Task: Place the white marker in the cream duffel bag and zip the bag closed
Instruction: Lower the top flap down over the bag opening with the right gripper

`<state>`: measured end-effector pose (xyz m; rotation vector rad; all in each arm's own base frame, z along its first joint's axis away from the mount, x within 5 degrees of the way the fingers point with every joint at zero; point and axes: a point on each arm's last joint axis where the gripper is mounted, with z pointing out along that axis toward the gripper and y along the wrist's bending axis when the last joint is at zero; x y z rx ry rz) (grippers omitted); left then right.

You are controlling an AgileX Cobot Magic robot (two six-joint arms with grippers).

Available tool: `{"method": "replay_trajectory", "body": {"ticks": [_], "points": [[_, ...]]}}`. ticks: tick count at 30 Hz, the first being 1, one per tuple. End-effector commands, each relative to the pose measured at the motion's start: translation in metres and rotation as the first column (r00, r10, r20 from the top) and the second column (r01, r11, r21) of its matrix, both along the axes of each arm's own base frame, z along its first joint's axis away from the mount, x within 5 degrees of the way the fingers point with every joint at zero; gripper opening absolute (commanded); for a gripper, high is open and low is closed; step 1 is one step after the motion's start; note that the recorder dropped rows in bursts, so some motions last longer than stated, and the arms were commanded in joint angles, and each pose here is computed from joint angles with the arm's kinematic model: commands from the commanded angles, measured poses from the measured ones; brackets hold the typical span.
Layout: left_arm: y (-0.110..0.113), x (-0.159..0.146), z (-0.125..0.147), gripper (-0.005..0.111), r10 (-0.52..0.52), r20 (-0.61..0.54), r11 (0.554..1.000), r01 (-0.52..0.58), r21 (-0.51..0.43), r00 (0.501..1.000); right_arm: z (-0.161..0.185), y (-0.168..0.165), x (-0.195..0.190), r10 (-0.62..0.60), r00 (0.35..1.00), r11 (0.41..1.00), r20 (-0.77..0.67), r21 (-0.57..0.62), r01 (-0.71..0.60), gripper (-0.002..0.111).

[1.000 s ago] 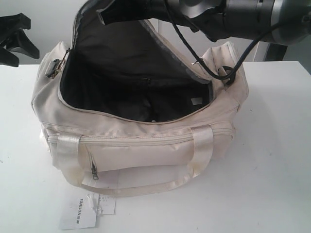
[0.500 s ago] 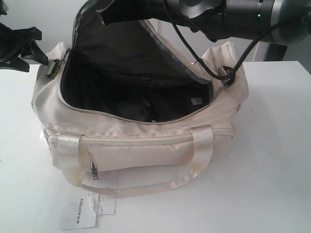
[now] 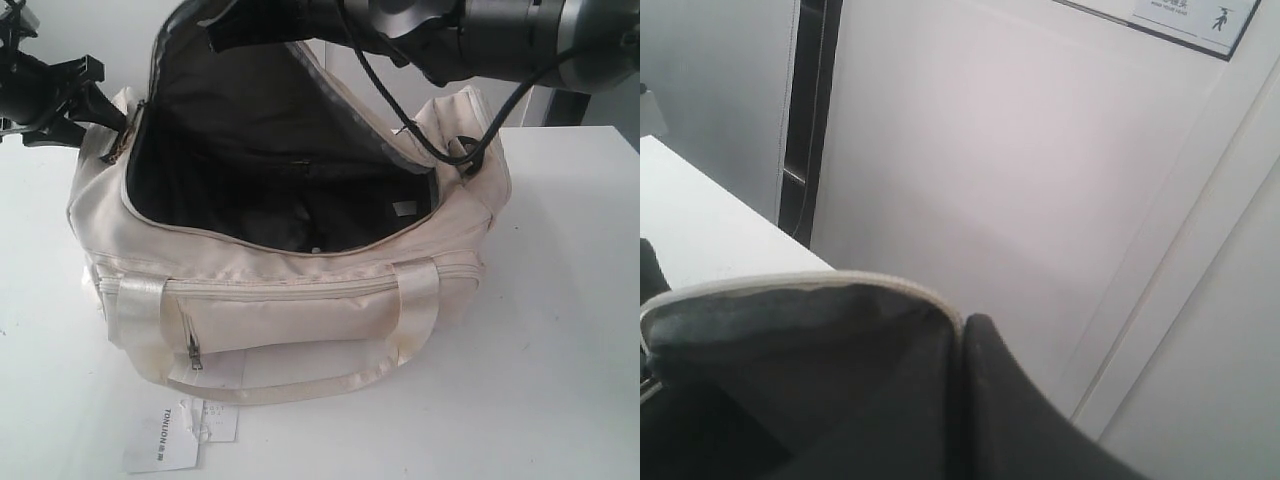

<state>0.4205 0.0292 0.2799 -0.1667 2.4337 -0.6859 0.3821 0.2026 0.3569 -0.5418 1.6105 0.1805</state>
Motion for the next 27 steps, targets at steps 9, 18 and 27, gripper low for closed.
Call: {"method": "replay_trajectory", "body": {"ticks": [9,18,27], "points": [[-0.001,0.004,0.001,0.000,-0.034,0.063,0.999,0.034,-0.004,0.997,0.009,-0.004,-0.008,0.039,0.999,0.999,-0.034,0.007,-0.039,0.000],[-0.002,0.004,0.002,0.000,-0.036,0.061,0.999,0.037,-0.020,0.997,-0.005,0.001,-0.042,0.274,0.910,0.908,-0.311,-0.229,-0.351,0.000],[-0.003,0.004,0.003,0.000,-0.034,0.064,0.998,0.037,-0.042,0.997,-0.027,-0.007,-0.051,0.230,0.838,0.828,-0.494,-0.353,-0.435,0.000]]}}
